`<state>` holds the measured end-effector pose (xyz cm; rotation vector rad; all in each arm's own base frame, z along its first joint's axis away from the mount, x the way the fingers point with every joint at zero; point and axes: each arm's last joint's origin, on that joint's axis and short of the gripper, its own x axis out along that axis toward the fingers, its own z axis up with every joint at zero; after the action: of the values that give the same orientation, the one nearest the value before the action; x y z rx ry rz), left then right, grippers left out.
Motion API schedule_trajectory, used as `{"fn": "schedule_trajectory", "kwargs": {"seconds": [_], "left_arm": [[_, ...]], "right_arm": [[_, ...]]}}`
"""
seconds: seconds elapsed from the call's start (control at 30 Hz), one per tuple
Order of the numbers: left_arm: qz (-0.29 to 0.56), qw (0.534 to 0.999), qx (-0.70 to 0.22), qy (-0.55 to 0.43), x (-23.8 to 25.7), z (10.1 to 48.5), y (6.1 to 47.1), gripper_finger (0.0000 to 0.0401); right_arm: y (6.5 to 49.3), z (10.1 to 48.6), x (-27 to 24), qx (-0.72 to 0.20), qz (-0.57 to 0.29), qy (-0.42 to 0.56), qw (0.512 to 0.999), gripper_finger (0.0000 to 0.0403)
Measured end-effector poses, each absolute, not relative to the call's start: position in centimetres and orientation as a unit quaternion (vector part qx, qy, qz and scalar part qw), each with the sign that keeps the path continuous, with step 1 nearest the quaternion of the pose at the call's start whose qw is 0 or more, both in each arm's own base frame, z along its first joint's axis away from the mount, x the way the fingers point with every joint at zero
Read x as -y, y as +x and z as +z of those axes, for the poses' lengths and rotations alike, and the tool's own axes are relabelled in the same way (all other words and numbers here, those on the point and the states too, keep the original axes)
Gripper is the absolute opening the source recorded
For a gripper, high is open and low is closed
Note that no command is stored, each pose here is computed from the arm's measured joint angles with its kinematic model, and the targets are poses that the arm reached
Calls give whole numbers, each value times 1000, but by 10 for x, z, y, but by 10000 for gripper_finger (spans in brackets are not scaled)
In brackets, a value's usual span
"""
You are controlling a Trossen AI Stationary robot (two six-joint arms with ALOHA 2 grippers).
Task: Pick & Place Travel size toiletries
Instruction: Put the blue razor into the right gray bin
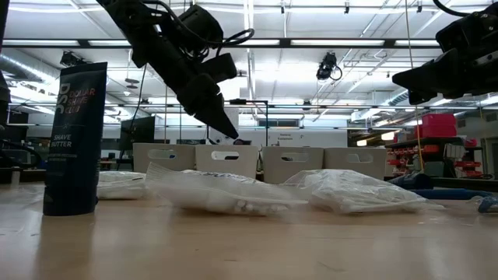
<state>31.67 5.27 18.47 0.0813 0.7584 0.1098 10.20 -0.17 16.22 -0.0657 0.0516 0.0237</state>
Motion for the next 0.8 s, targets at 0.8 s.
{"fn": "schedule_trajectory", "kwargs": {"seconds": [0.8], "left_arm": [[-71,914,-381,120,-71,180,308,73]], "right_arm": [[102,162,2,-26,12,-33,999,13]]}}
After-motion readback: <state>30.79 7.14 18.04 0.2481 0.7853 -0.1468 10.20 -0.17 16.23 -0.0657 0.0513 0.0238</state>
